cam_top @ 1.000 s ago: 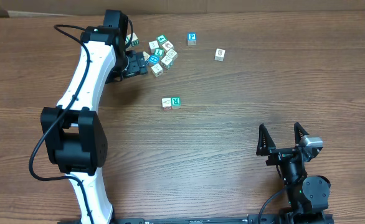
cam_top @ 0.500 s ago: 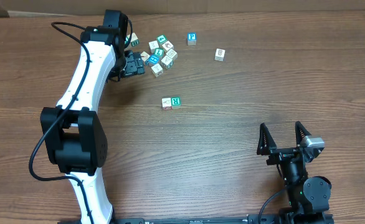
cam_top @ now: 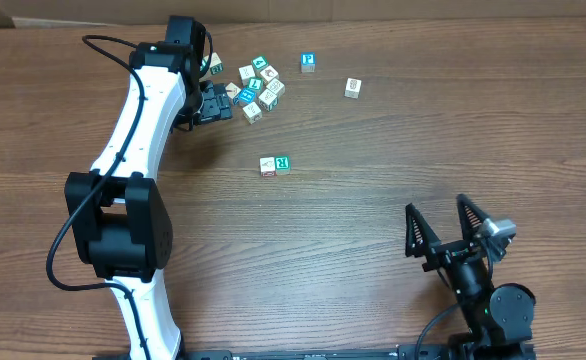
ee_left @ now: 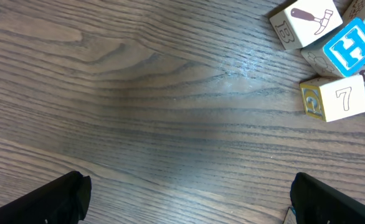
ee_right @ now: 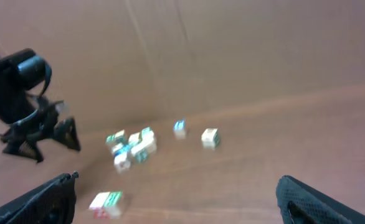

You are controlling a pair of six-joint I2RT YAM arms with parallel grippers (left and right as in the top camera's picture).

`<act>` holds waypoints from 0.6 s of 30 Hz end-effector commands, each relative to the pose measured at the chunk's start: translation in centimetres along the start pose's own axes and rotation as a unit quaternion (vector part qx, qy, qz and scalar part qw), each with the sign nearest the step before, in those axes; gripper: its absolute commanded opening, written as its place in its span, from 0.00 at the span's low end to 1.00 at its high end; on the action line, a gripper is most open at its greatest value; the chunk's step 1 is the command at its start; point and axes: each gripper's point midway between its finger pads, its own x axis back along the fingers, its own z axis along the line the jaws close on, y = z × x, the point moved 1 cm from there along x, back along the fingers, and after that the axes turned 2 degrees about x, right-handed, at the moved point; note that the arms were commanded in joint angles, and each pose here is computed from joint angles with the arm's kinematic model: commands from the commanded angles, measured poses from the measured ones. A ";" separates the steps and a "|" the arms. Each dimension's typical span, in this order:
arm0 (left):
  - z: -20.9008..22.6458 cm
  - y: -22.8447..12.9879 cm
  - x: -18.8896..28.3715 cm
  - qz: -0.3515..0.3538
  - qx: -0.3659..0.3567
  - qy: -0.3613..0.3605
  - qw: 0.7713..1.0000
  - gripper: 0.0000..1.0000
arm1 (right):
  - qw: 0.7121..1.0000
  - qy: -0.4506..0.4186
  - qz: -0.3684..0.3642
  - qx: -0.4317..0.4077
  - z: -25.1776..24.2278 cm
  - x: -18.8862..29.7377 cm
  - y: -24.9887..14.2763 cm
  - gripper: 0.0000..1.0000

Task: Form a horizontal line
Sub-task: 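Raise the right arm and reach toward the blocks near the pile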

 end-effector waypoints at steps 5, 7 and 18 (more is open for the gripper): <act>0.3 0.8 1.2 -0.018 0.004 0.001 1.000 1.00 | 0.997 0.015 -0.073 -0.008 4.4 4.0 12.6 1.00; 0.3 0.8 1.2 -0.018 0.004 0.001 1.000 1.00 | 0.997 0.011 -0.073 -0.008 5.2 4.7 15.3 1.00; 0.3 0.8 1.2 -0.018 0.004 0.001 1.000 1.00 | 0.999 -0.006 0.025 -0.028 8.3 2.4 24.7 1.00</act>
